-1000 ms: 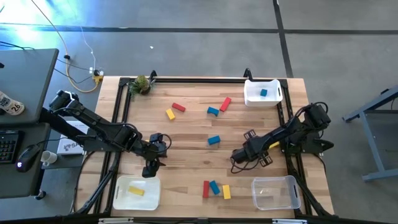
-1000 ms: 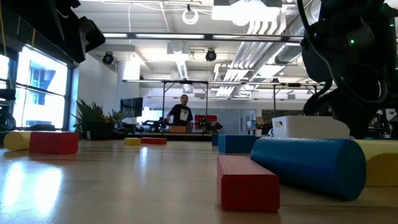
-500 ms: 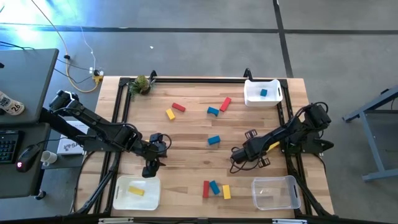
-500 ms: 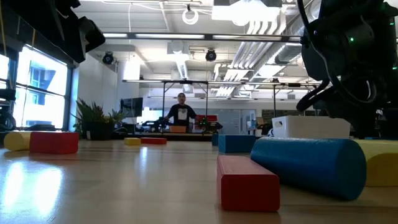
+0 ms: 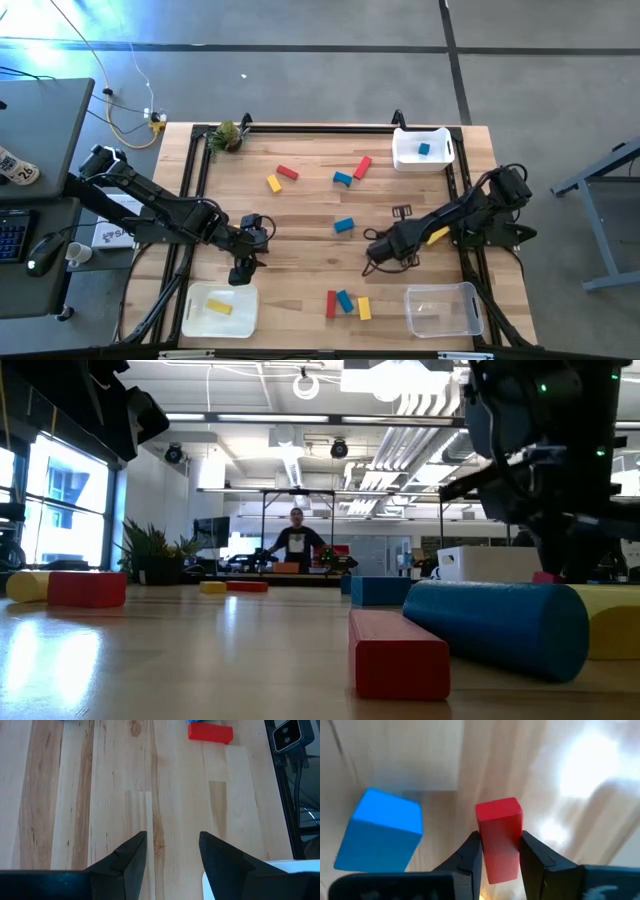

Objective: Sort & place blocks by color
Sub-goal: Put the red block into the transparent bin

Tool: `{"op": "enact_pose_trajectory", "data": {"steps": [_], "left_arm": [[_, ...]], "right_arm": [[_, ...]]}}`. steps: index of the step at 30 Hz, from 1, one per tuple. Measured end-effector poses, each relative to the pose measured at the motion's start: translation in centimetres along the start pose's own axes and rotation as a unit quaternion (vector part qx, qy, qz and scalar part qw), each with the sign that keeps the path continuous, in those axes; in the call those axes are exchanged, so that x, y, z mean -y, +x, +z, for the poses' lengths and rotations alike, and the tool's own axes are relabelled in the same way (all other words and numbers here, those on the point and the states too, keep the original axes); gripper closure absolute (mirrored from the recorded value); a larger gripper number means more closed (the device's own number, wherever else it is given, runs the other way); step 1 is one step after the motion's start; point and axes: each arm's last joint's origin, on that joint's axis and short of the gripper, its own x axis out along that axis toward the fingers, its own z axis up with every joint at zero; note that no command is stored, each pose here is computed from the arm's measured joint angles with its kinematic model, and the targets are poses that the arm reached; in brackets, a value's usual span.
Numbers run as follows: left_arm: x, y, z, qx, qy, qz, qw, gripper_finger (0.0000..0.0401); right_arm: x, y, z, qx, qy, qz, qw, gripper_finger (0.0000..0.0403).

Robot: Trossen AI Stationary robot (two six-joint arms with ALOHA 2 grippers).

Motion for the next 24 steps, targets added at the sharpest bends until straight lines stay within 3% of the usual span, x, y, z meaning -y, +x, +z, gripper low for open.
{"op": "enact_pose_trajectory", "data": {"steps": [5, 10, 17, 24], "left_arm": [[0.0, 0.0, 0.0, 0.000, 0.000, 0.000, 1.000, 0.0233], [0.0, 0.0, 0.0, 0.003, 0.000, 0.006, 1.000, 0.0233], [-0.1, 0.0, 0.0, 0.009, 0.000, 0.021, 1.000, 0.0233], [-0.2, 0.0, 0.1, 0.013, -0.011, 0.029, 0.999, 0.0233]], "right_arm": [[0.6, -1.9, 0.4, 0.001, 0.054, -0.030, 0.998, 0.0329], [1.1, -4.1, 1.1, 0.015, 0.100, -0.026, 0.994, 0.0329], [1.7, -7.7, 2.0, 0.049, 0.157, -0.004, 0.986, 0.0329], [0.9, -11.9, 2.3, 0.092, 0.172, 0.046, 0.980, 0.0329]]}}
